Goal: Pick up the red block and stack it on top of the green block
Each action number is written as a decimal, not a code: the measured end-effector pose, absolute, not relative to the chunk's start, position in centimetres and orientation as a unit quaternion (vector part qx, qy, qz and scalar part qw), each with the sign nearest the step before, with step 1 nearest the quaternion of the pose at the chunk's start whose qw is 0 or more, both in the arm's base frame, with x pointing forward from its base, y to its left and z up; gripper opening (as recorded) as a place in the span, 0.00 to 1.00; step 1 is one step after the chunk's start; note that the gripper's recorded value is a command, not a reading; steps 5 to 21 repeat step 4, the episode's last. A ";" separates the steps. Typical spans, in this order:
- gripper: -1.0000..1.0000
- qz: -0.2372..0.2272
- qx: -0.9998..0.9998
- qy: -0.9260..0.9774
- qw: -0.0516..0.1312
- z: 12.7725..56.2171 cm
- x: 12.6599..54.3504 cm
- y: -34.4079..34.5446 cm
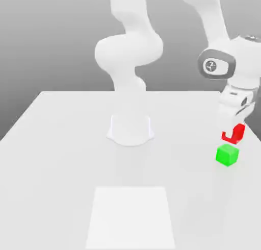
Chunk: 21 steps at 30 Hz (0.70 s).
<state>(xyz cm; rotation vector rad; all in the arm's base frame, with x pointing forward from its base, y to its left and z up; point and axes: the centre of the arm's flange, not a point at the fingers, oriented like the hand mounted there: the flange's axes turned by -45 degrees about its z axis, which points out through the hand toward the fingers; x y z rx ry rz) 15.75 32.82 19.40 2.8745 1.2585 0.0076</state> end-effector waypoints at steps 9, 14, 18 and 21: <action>1.00 0.002 0.916 0.400 0.001 18.6 15.7 32.7; 1.00 0.002 0.916 0.400 0.001 18.6 15.7 32.7; 1.00 0.002 0.916 0.400 0.001 18.6 15.7 32.7; 1.00 0.002 0.916 0.400 0.001 18.6 15.7 32.7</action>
